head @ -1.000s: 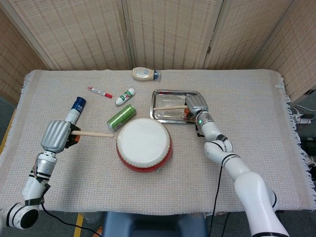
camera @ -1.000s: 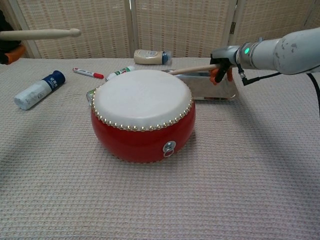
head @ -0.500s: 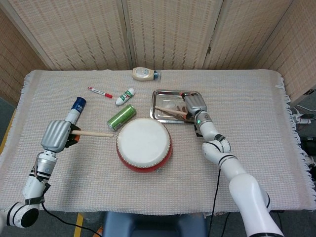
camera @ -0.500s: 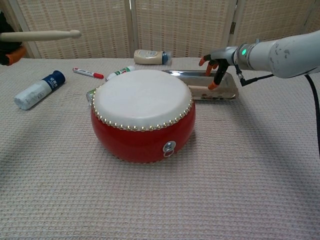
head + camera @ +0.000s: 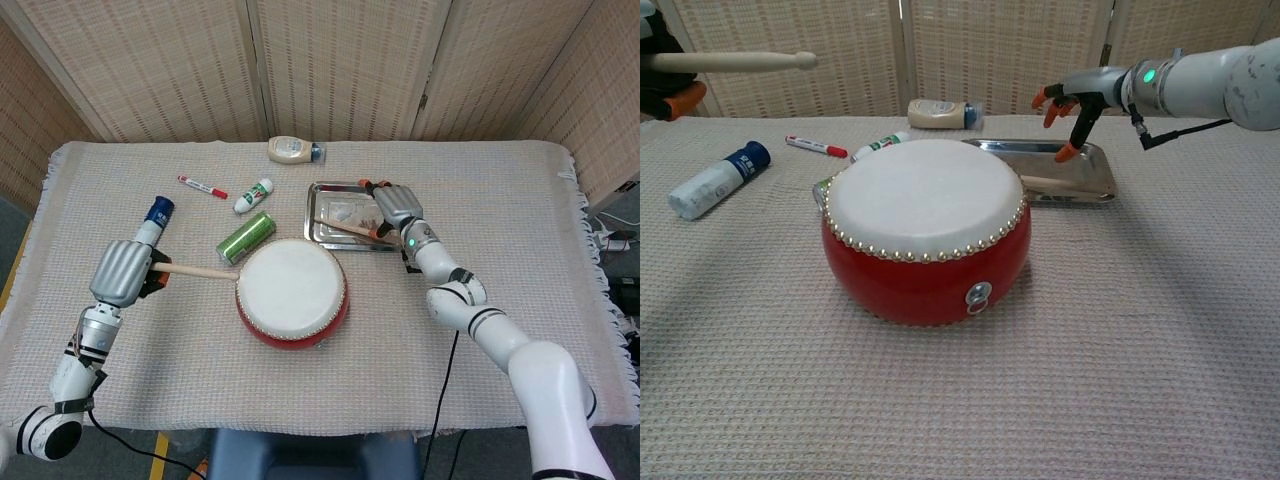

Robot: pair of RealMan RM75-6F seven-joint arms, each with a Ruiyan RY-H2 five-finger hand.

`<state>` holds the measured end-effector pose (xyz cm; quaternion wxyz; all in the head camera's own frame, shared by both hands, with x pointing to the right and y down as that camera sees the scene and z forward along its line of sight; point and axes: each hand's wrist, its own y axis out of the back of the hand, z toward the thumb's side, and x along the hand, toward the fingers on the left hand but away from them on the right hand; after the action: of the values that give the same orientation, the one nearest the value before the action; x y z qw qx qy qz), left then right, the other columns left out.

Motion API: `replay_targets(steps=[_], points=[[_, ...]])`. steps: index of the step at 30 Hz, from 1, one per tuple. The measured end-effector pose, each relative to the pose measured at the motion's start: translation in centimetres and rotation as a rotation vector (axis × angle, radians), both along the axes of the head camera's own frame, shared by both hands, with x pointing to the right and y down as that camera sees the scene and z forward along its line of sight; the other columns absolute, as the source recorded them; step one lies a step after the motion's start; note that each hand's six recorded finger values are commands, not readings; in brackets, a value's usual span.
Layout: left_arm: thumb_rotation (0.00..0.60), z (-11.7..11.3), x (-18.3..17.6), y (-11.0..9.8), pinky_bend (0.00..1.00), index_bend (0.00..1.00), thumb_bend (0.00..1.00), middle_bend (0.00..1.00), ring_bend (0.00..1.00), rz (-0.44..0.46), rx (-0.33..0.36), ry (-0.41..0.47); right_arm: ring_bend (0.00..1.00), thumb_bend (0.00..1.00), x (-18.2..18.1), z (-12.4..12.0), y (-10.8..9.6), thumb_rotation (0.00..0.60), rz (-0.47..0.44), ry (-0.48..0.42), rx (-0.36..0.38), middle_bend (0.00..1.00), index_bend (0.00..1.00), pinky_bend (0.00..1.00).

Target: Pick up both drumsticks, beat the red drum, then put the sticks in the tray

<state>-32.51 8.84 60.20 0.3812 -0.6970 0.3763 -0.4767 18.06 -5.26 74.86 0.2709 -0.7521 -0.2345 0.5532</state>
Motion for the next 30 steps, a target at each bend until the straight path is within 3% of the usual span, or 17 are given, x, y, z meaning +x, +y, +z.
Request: replay_targets(steps=[5,10,18,23,30], points=[[0.600,-0.1,1.8,0.0,1.00,1.00,0.63,1.00,1.00,0.058,0.019,-0.026,0.15,0.14,-0.5,-3.7,1.4,0.600,-0.044,-0.102,-0.029,0.19,0.17,0.33],[0.600,0.3,4.2,-0.1,1.00,1.00,0.63,1.00,1.00,0.112,0.027,-0.067,0.20,0.13,-0.8,-9.1,3.5,0.600,-0.081,-0.191,-0.055,0.23,0.19,0.36],[0.600,1.3,7.3,-0.7,1.00,0.99,0.63,1.00,1.00,0.142,0.022,-0.130,0.29,0.12,-0.1,-16.4,6.0,0.600,-0.071,-0.216,-0.050,0.34,0.27,0.43],[0.600,2.0,9.5,-1.0,1.00,0.99,0.62,1.00,1.00,0.137,0.002,-0.138,0.30,0.12,-0.9,-17.1,7.2,0.600,-0.069,-0.198,-0.056,0.35,0.30,0.44],[0.600,2.0,12.3,-1.3,1.00,0.99,0.62,1.00,1.00,0.132,0.011,-0.133,0.29,0.12,-4.1,-15.8,9.1,0.600,-0.100,-0.193,-0.084,0.35,0.30,0.45]])
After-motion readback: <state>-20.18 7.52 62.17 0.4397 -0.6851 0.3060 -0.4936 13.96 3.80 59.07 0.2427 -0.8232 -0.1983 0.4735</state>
